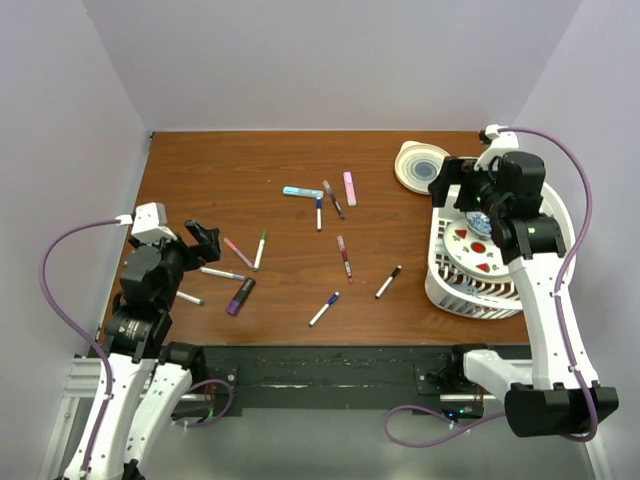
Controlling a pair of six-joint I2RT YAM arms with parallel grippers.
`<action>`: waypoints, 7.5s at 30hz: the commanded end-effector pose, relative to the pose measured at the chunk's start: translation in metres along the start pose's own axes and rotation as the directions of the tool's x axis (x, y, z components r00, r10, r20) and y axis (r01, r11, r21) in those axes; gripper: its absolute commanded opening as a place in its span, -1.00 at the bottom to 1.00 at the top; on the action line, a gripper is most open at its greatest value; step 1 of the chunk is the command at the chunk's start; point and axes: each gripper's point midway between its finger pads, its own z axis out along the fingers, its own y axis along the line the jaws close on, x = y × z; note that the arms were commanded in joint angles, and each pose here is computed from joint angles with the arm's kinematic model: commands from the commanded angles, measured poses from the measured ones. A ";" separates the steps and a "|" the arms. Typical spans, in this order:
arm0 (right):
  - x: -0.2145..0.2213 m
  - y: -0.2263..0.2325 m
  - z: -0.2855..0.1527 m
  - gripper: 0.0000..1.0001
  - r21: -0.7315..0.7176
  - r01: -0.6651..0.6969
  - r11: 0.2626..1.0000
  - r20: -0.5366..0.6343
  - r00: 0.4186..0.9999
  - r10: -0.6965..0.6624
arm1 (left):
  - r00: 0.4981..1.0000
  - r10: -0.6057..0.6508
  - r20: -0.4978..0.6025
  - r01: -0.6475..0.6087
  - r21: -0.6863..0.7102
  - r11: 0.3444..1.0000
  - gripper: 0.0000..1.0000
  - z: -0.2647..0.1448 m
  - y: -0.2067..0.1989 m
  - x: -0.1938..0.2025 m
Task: Open the pen caps
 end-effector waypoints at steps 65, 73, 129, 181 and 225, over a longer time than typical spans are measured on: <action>0.156 0.169 -0.007 0.97 -0.851 0.213 0.480 -0.092 0.840 -0.535 | 0.689 -0.686 -0.233 0.032 -0.936 0.350 -0.66 -0.003 0.156 0.226; 0.158 0.169 -0.009 0.97 -0.864 0.191 0.466 -0.093 0.849 -0.520 | 0.713 -0.678 -0.183 0.201 -0.872 0.446 -1.00 0.017 0.134 0.182; 0.119 0.285 -0.002 -0.66 -0.868 -0.367 0.335 -0.416 0.906 -0.084 | 0.826 -0.349 -0.443 0.561 0.712 0.423 -1.00 -0.007 -0.247 0.101; 0.163 0.254 -0.044 -1.00 -0.979 -0.126 0.161 -0.171 0.936 -0.309 | 0.912 -0.208 -0.354 0.406 0.855 0.322 0.39 -0.008 -0.270 0.066; 0.204 0.244 -0.002 -1.00 -0.946 -0.166 0.280 -0.268 0.885 -0.380 | 0.816 -0.573 -0.077 0.547 -0.221 0.808 -1.00 0.282 0.079 0.057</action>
